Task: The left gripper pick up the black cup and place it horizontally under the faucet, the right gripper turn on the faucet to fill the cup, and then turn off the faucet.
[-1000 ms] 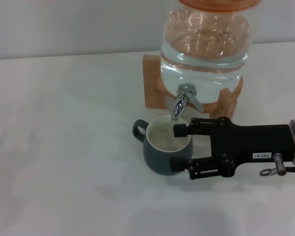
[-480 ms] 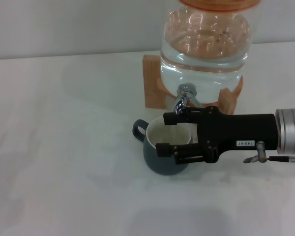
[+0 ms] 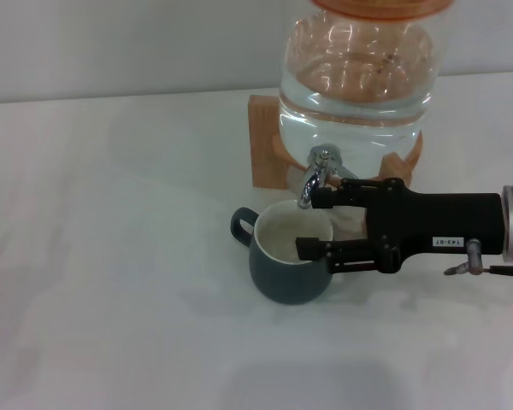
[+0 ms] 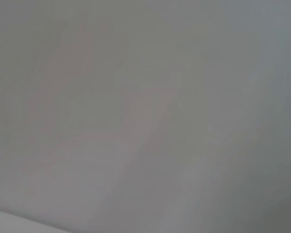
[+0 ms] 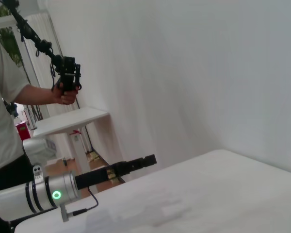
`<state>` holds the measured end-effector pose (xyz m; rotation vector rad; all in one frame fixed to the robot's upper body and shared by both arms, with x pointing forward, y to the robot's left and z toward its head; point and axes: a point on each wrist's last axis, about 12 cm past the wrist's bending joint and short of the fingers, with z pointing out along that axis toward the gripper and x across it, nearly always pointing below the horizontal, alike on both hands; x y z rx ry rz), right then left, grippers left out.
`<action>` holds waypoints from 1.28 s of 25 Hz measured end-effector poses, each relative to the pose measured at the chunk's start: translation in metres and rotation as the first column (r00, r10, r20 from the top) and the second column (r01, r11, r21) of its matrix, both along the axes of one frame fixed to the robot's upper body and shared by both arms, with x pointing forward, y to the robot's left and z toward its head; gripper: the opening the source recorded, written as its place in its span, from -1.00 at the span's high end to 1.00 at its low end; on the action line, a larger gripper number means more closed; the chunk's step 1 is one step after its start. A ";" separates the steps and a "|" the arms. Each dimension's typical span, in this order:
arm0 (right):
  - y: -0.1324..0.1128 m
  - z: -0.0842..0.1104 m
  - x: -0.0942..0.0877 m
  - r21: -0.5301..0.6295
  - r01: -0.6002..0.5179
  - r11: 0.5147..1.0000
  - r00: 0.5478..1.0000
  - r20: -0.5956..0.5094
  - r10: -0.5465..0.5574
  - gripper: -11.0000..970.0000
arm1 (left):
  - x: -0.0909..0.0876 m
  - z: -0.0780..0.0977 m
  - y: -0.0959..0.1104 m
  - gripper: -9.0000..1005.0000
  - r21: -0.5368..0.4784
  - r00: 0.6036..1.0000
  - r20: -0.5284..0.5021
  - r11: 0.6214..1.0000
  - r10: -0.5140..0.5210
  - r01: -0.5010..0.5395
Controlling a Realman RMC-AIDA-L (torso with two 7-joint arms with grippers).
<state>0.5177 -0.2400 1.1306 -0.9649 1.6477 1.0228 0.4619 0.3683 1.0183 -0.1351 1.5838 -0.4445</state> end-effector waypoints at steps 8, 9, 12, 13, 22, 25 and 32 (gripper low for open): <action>-0.007 0.000 0.002 -0.015 0.023 1.000 1.000 0.010 -0.023 -0.70 | -0.001 0.000 0.000 -0.22 0.000 1.000 0.002 1.000 0.000 0.000; -0.008 0.000 0.002 -0.014 0.030 0.999 1.000 0.009 -0.030 -0.70 | -0.001 0.000 0.001 -0.22 0.000 1.000 0.002 1.000 0.000 0.000; -0.011 -0.002 0.003 -0.010 0.042 0.999 0.999 0.002 -0.042 -0.70 | -0.001 0.000 0.001 -0.22 0.000 1.000 0.001 1.000 0.000 0.000; -0.012 -0.002 0.002 -0.006 0.036 0.999 0.999 -0.002 -0.037 -0.70 | -0.001 0.000 0.001 -0.22 0.000 1.000 0.001 1.000 0.000 0.000; -0.020 0.005 -0.012 0.052 -0.043 0.998 0.999 0.017 0.042 -0.70 | -0.002 0.001 0.002 -0.22 0.001 1.000 0.005 1.000 0.006 -0.006; -0.041 0.011 -0.020 0.098 -0.006 0.995 0.999 0.033 0.002 -0.70 | -0.001 0.001 0.003 -0.22 0.004 1.000 0.010 1.000 0.013 -0.013; -0.120 0.018 -0.042 0.171 0.270 0.947 0.950 0.111 -0.291 -0.70 | 0.001 0.004 0.008 -0.22 0.033 0.999 0.029 0.998 0.043 -0.044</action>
